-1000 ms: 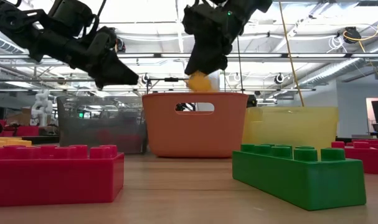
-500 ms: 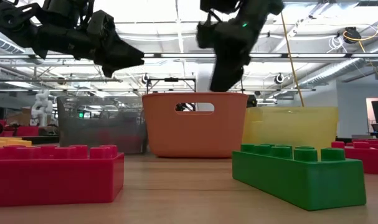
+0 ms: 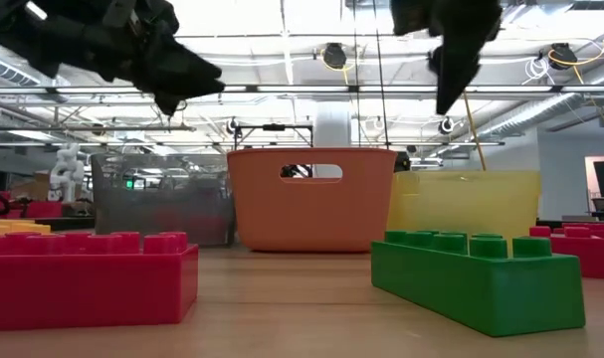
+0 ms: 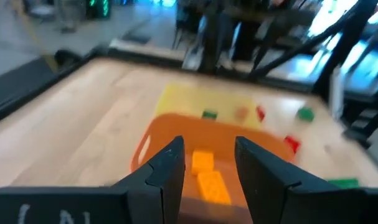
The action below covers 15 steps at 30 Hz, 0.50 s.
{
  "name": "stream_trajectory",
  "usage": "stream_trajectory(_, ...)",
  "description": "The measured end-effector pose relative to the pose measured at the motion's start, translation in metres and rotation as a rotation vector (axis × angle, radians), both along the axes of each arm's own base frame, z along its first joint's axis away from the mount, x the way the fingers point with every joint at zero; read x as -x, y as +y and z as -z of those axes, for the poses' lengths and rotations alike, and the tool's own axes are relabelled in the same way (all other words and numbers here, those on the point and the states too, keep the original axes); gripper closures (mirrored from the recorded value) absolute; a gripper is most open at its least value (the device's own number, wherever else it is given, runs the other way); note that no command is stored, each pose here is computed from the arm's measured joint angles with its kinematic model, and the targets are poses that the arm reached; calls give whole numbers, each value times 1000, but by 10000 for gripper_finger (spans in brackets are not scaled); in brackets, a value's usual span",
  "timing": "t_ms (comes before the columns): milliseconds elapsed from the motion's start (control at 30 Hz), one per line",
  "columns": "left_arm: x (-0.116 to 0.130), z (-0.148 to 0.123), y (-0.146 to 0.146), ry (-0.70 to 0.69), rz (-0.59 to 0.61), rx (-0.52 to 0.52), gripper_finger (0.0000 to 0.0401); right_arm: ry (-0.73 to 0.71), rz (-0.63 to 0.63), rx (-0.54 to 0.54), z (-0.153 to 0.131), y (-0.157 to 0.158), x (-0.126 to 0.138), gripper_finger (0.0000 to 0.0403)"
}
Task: Sort & place blocks by color
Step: Put the red game piece into the black bin
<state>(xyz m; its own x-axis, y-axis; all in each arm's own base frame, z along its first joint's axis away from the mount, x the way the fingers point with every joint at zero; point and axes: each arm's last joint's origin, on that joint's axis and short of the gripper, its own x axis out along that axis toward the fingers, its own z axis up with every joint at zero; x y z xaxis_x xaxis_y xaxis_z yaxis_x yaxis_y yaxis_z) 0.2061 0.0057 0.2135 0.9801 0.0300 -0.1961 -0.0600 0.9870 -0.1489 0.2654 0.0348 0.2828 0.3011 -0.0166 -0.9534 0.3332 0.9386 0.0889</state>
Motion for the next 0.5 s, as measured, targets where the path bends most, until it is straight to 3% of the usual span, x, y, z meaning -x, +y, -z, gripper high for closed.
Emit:
stream_trajectory(233, 1, -32, -21, 405, -89, -41, 258, -23, 68, -21, 19, 12, 27, 96)
stream_trajectory(500, 6, -59, -52, 665, -97, 77, 258, -44, 133, -77, 67, 17, 56, 96)
